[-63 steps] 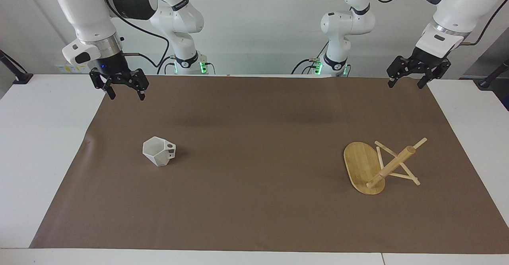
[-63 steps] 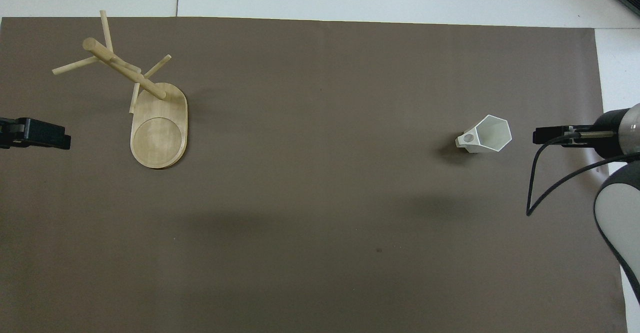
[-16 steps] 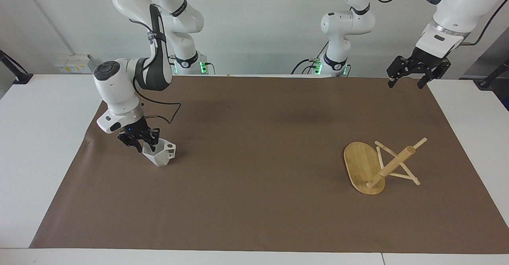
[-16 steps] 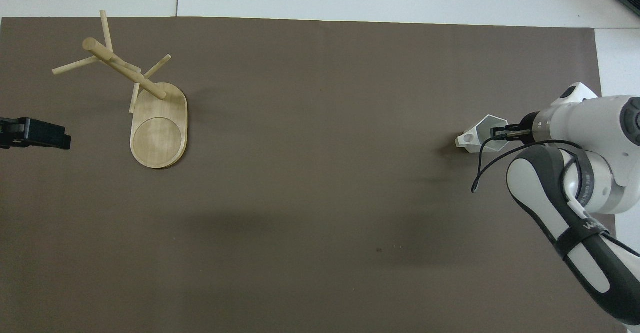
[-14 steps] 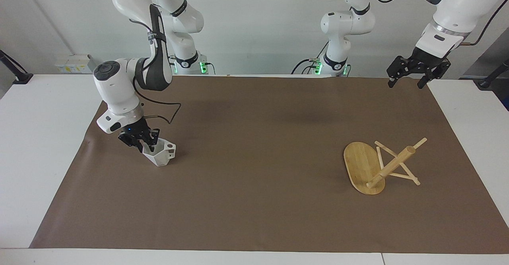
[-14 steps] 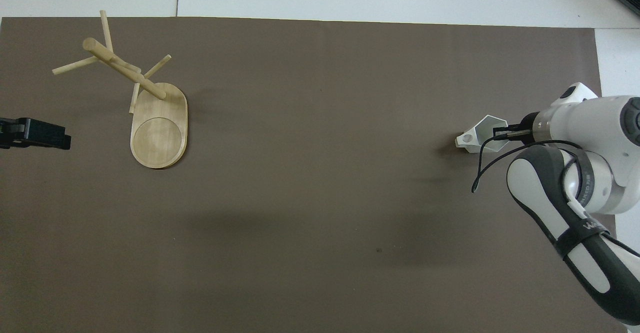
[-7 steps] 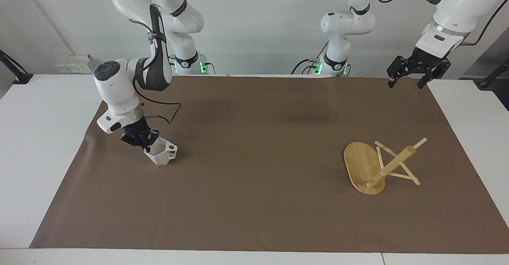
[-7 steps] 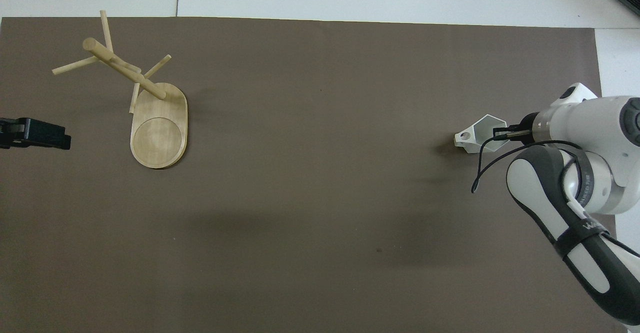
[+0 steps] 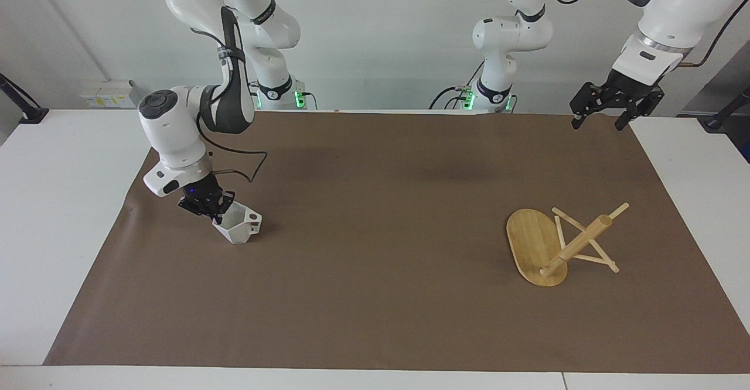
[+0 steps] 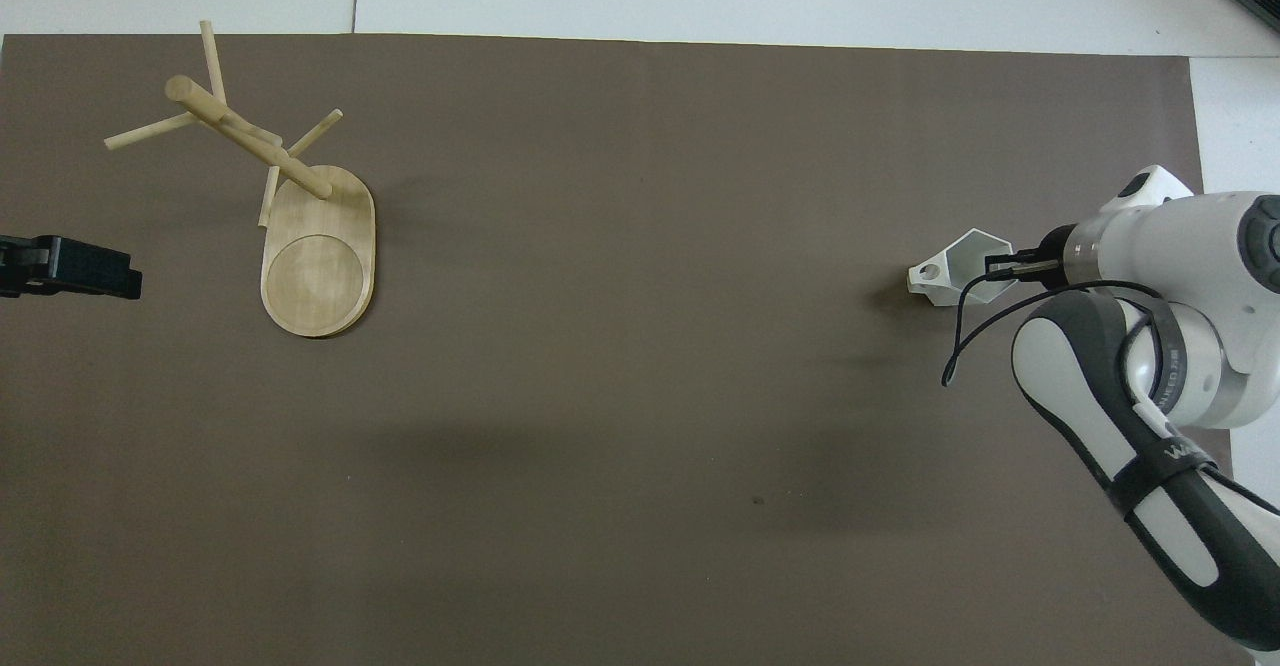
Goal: Hang cup on rack
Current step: 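Close the right gripper on the white cup's rim, then lift the cup with the right gripper while the left gripper advances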
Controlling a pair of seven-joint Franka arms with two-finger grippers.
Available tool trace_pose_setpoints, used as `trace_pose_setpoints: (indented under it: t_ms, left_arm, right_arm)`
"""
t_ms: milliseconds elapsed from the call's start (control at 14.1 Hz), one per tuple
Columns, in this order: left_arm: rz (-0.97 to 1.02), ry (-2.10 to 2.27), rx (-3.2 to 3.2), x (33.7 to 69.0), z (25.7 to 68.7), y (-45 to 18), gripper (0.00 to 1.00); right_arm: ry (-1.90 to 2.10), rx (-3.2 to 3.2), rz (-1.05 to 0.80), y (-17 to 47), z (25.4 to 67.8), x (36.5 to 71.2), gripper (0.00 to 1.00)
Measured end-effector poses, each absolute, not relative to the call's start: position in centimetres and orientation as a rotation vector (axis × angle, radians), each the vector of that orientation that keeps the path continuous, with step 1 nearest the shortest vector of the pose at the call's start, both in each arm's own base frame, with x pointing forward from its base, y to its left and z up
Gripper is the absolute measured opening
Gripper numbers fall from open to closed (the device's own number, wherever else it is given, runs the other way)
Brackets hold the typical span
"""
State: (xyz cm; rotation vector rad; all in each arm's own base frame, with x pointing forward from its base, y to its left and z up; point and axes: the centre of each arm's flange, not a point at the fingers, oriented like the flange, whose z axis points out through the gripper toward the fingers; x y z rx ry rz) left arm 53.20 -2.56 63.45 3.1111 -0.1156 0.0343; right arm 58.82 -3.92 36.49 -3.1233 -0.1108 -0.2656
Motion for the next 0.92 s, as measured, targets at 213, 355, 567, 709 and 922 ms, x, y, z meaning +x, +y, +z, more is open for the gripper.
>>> trace_pose_setpoints:
  t_ms: [213, 355, 567, 709, 922]
  left_arm:
    - [0.034, -0.116, 3.111, 53.2, 63.4, -2.6, 1.00]
    - [0.034, -0.116, 3.111, 53.2, 63.4, -2.6, 1.00]
    - [0.034, -0.116, 3.111, 53.2, 63.4, -2.6, 1.00]
    - [0.021, -0.110, 3.111, 53.1, 63.4, -2.4, 1.00]
    - [0.015, -0.094, 3.112, 53.1, 63.3, -1.8, 1.00]
  right_arm:
    - [-0.111, -3.123, -0.281, -3.9, 36.9, 59.1, 0.03]
    - [-0.111, -3.123, -0.293, -4.0, 37.3, 59.3, 0.03]
    - [-0.108, -3.123, -0.277, -4.1, 38.5, 59.8, 0.03]
    - [-0.098, -3.123, -0.257, -4.2, 39.3, 60.0, 0.03]
    - [-0.064, -3.123, -0.222, -4.3, 40.3, 60.3, 0.03]
